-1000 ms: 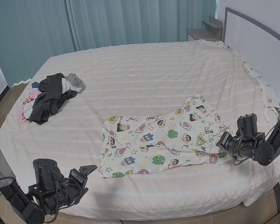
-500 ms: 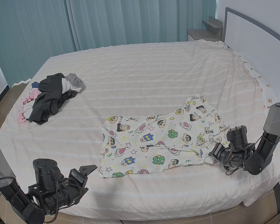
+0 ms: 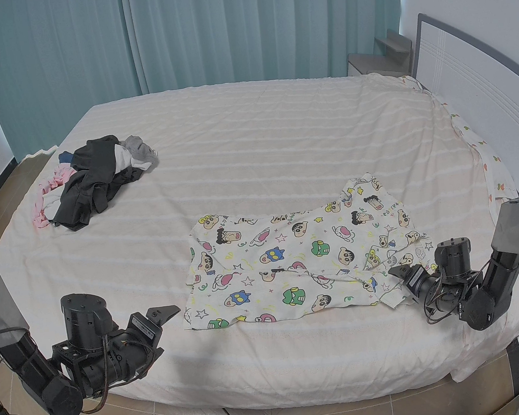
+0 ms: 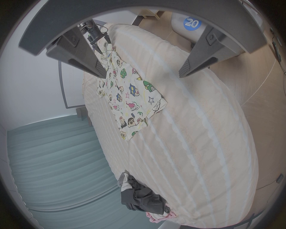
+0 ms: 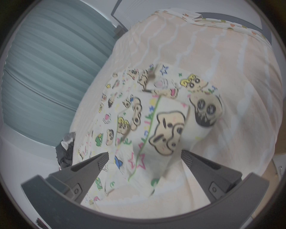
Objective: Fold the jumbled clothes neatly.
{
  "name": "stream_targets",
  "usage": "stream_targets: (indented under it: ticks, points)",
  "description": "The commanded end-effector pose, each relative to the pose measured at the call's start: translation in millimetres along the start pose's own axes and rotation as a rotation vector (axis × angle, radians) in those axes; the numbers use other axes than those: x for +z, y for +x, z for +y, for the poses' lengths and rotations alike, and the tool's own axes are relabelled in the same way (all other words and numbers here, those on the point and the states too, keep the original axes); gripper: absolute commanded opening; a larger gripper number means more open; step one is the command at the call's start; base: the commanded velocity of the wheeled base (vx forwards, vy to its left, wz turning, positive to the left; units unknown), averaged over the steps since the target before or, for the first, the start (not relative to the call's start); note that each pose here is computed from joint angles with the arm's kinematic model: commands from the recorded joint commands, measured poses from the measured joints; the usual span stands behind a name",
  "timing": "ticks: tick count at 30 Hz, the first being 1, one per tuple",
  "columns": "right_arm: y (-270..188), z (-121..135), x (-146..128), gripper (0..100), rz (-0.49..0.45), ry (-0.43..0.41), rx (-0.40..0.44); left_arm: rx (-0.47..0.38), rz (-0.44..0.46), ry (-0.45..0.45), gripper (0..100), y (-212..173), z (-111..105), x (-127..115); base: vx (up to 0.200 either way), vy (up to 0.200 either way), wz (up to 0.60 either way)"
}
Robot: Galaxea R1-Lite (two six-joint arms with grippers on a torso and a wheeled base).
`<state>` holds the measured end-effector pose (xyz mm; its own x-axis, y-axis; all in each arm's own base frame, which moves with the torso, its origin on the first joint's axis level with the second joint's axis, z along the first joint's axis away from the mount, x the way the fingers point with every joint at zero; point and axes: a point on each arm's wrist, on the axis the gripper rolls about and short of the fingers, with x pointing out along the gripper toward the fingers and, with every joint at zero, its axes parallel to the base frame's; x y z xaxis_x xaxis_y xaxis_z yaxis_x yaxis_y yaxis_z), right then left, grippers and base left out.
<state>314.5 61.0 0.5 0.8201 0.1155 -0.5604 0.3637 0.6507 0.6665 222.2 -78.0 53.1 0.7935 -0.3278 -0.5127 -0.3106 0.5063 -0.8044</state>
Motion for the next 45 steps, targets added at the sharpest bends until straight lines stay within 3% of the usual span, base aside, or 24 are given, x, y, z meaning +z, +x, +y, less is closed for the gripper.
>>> stream_targets:
  ticks: [1,7,16,25,26,35,45]
  points:
    - [1,-6,21,100,-0.074,0.039,0.026,0.002,0.001,-0.001,100,0,0,0,0.000,0.000,0.00]
    - [-2,-6,35,100,-0.127,0.055,0.048,0.002,0.001,-0.001,100,0,0,0,0.000,0.000,0.00]
    - [-27,-12,46,100,-0.112,0.006,0.067,0.002,0.001,-0.001,100,0,0,0,0.000,0.000,0.00]
    - [-19,-17,58,100,-0.057,-0.158,0.152,0.003,0.000,-0.001,100,0,0,0,0.000,0.000,0.00]
    - [-13,-20,61,100,-0.042,-0.229,0.165,0.002,0.001,-0.001,100,0,0,0,0.000,0.000,0.00]
    - [6,-43,62,100,0.016,-0.509,0.181,0.002,0.001,-0.001,100,0,0,0,0.000,0.000,0.00]
    - [18,-38,67,100,0.011,-0.606,0.214,0.003,0.000,-0.001,100,0,0,0,0.000,0.000,0.00]
